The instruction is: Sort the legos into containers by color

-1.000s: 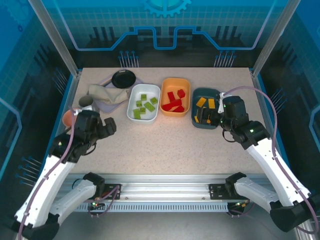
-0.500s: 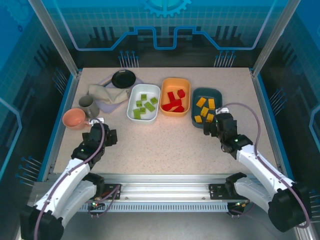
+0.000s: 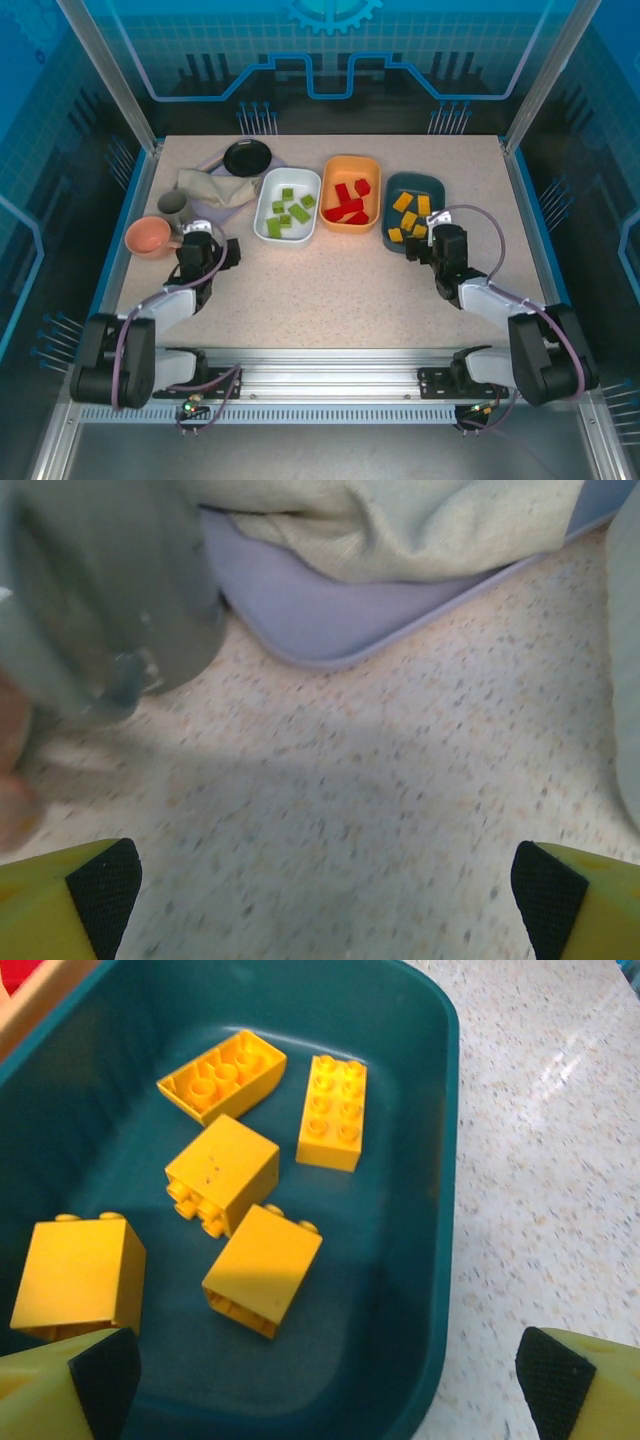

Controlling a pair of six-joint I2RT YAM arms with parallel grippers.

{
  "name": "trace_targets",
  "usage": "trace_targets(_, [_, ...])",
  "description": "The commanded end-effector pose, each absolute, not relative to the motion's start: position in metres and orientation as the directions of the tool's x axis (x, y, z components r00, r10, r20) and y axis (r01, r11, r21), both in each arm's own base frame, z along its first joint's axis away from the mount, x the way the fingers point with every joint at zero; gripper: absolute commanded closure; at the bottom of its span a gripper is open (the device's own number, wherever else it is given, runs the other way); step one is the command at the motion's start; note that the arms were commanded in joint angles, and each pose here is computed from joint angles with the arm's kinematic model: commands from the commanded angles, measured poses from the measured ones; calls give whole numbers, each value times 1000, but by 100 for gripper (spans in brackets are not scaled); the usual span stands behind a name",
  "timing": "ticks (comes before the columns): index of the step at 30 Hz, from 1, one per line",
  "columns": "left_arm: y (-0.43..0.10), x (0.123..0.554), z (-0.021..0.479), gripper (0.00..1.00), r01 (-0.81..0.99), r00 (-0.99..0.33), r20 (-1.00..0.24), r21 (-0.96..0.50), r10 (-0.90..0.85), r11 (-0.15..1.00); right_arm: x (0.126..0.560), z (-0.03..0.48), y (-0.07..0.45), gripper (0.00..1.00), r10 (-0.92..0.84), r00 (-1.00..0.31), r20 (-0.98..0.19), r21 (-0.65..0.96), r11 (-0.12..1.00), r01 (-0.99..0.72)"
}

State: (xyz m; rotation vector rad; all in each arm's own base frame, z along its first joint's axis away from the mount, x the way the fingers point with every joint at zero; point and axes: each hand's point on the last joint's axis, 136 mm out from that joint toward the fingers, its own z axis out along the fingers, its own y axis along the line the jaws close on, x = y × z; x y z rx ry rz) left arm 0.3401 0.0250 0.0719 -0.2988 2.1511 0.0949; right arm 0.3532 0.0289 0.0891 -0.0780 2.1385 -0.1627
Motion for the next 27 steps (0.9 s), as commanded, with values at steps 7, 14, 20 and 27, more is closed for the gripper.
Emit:
trace_targets(7, [13, 397, 98, 1, -118, -401, -903, -112, -151, 987, 392, 109, 14, 0, -68, -383, -921, -69, 998, -11])
trace_targets(14, [10, 393, 91, 1, -101, -359, -923, -111, -140, 989, 393, 95, 13, 0, -43, -369, -929, -38, 999, -20])
trace_targets(20, [10, 393, 91, 1, -103, -364, -920, -112, -142, 988, 394, 95, 13, 0, -51, -371, -927, -48, 999, -17])
trace_targets(27, [10, 394, 91, 1, -103, -365, -922, -103, -133, 989, 396, 96, 16, 0, -68, -374, -925, -65, 998, -20])
